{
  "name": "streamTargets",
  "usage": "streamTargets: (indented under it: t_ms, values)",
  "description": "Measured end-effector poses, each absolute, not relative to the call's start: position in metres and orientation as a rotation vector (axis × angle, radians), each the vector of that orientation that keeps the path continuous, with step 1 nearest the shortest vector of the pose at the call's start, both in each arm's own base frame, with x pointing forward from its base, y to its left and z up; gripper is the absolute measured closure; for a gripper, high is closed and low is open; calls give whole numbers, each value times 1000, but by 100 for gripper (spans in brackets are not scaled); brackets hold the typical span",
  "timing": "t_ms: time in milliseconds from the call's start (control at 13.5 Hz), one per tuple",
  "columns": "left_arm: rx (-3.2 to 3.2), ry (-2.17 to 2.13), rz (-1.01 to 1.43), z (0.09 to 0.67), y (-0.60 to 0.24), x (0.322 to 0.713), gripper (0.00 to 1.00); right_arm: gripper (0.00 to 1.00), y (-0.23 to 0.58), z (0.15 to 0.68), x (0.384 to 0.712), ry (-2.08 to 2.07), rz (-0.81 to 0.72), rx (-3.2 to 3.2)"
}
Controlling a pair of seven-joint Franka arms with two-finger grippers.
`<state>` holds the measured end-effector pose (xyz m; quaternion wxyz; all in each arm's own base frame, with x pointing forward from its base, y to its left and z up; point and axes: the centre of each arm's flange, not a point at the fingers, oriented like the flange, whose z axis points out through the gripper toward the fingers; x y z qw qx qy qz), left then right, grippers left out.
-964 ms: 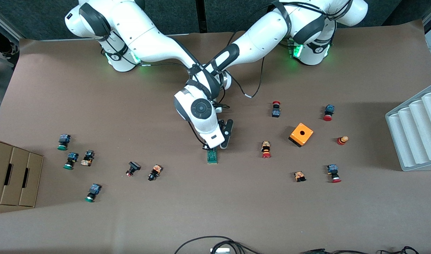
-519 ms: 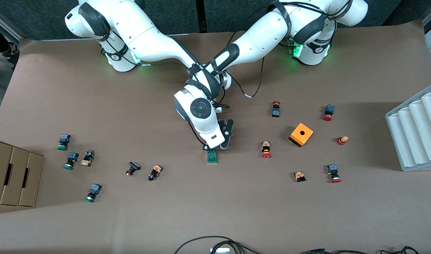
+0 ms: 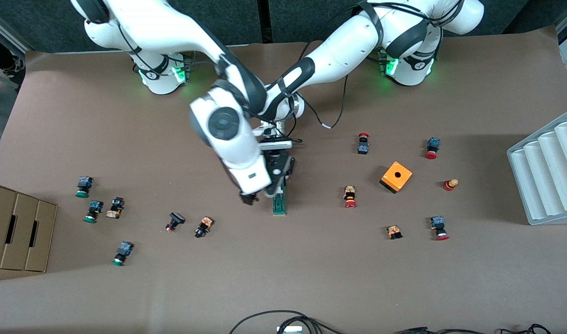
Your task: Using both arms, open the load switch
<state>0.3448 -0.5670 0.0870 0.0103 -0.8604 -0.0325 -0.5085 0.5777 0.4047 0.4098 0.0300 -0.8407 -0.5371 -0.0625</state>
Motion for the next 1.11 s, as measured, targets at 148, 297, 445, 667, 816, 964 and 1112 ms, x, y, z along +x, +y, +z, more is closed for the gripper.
streamTargets:
  t_ms: [148,297,445,667,816,964,1112]
  values:
    - [-2685,-101,-1587,87,-567,345,52,0,362,448,595,-1572,-237,-2637]
    - [-2685,-102,-1587,87,-567,345,52,0,307,478,616,-1463,-275,-2699]
    - [-2685,-102,-1587,87,-567,345,52,0,252,496,630,-1358,-259,-2755]
    - [-2684,-110,-1586,86,-565,347,34,0,191,506,639,-1171,-195,-2766]
    - [-2689,-123,-1575,86,-565,346,12,0,155,507,647,-1045,-192,-2757]
    - [-2694,-157,-1504,91,-568,344,0,0,120,504,650,-970,-150,-2776]
    - [-2708,-169,-1365,114,-583,342,0,0,73,507,652,-874,-104,-2802]
